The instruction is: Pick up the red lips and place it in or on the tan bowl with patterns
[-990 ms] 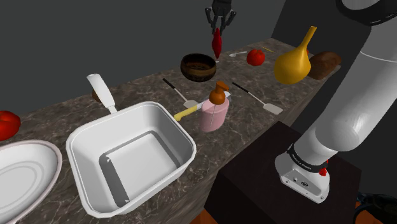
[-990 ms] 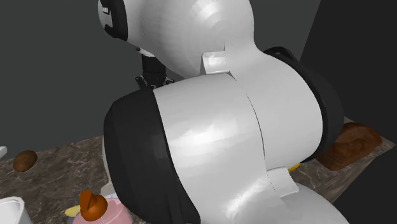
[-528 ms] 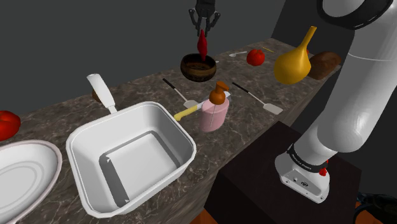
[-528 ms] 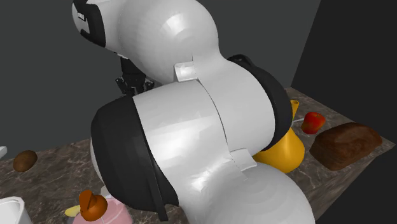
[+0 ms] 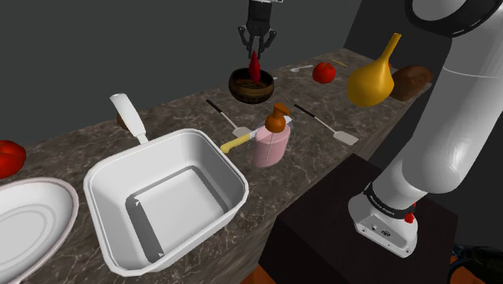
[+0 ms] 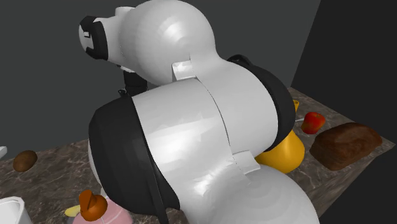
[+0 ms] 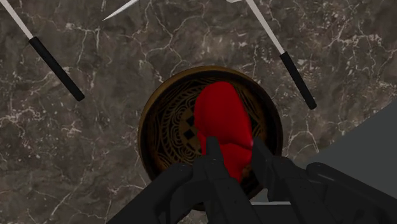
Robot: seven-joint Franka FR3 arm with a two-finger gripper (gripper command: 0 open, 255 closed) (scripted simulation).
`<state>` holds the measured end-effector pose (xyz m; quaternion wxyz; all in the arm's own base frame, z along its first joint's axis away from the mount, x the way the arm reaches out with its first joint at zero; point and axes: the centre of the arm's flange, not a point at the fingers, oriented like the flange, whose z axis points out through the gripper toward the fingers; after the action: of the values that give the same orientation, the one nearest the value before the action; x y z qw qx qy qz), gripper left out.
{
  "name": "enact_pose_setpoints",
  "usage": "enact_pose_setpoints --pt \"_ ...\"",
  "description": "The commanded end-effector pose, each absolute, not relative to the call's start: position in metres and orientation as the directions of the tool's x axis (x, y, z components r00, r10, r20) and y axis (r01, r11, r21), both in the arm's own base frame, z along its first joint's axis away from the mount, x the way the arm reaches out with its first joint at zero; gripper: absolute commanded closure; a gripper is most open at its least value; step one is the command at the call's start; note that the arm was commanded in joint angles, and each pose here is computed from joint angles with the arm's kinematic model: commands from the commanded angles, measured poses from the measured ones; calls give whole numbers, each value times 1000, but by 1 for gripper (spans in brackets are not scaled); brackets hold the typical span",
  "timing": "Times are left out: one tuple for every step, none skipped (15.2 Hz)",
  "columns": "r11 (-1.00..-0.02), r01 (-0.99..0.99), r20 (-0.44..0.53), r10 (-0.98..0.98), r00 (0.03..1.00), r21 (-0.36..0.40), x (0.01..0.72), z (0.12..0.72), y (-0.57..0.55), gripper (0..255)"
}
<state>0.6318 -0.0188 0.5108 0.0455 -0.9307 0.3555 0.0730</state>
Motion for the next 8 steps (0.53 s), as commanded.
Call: enact_pose_setpoints --pt "-743 -668 -168 -655 737 -33 632 502 -19 255" --pt "-743 -668 -168 -655 737 -33 632 496 -19 255" --pt "-743 -668 -168 -655 737 -33 632 491 -19 255" --pt "-743 -668 -168 -655 737 -33 632 486 -19 255" --pt "-743 -668 -168 -655 737 -33 632 481 -19 255" --pt "-743 -668 -168 -655 737 -33 632 477 -19 255" --pt "-743 -668 -168 -655 737 -33 632 477 -19 255" --pt "-743 -668 -168 -655 737 -33 632 477 -19 255"
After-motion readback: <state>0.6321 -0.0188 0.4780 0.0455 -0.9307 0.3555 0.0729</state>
